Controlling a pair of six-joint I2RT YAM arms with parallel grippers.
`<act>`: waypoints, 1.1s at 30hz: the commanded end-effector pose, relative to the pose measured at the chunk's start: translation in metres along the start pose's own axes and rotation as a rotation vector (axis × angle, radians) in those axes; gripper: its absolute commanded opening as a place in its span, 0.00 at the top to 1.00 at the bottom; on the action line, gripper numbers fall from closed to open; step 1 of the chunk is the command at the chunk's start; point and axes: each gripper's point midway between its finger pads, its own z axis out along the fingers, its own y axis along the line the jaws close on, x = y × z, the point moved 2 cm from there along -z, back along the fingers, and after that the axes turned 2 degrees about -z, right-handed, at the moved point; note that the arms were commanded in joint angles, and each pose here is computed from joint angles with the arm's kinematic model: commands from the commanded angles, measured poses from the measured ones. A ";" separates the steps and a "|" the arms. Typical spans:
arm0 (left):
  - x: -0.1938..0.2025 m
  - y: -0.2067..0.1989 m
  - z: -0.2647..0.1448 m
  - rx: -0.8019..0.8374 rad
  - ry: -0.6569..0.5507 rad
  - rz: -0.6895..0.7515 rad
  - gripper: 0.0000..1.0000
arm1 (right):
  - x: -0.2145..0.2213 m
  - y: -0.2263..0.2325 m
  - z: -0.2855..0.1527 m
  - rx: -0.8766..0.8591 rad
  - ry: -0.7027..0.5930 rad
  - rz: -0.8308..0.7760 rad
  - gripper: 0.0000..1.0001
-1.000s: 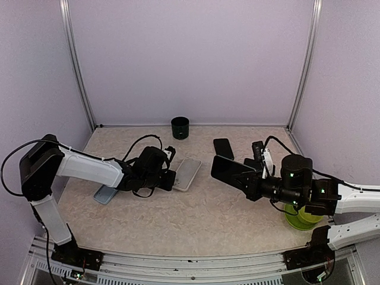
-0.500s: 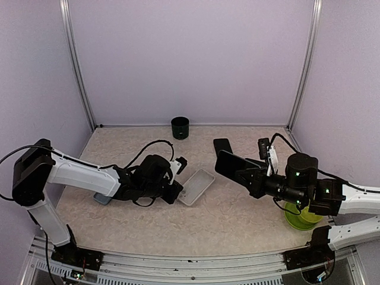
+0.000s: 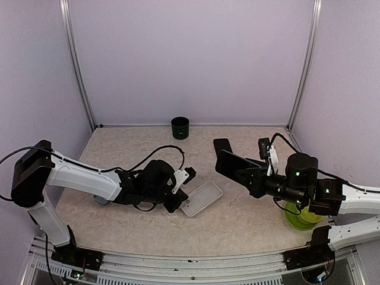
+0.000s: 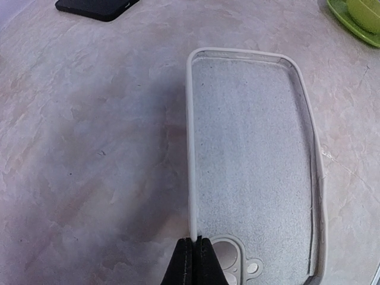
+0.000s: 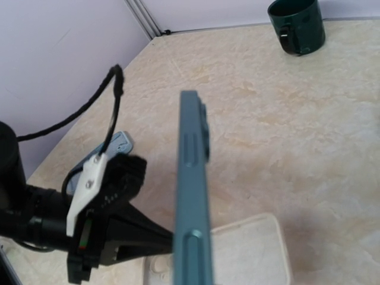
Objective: Put the phone into the phone case
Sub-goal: Install the phone case at the center of the board.
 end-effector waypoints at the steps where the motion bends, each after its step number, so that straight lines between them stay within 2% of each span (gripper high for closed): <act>1: -0.001 -0.007 0.002 0.001 0.019 0.061 1.00 | -0.011 0.003 -0.002 -0.017 -0.042 0.013 1.00; 9: 0.009 -0.011 0.020 -0.032 0.079 0.116 1.00 | -0.008 0.003 0.001 -0.017 -0.030 0.012 1.00; 17: 0.010 -0.009 0.026 -0.055 0.091 0.137 1.00 | -0.006 0.002 0.000 -0.018 -0.030 0.019 1.00; 26: 0.004 0.001 0.023 -0.123 0.071 0.119 0.79 | -0.003 0.000 0.000 -0.018 -0.029 0.027 1.00; 30: -0.002 0.002 0.018 -0.133 0.046 0.103 0.78 | -0.003 0.000 -0.001 -0.017 -0.029 0.029 1.00; 33: -0.010 -0.010 0.007 -0.071 0.003 0.093 0.77 | -0.002 -0.001 -0.001 -0.015 -0.029 0.031 1.00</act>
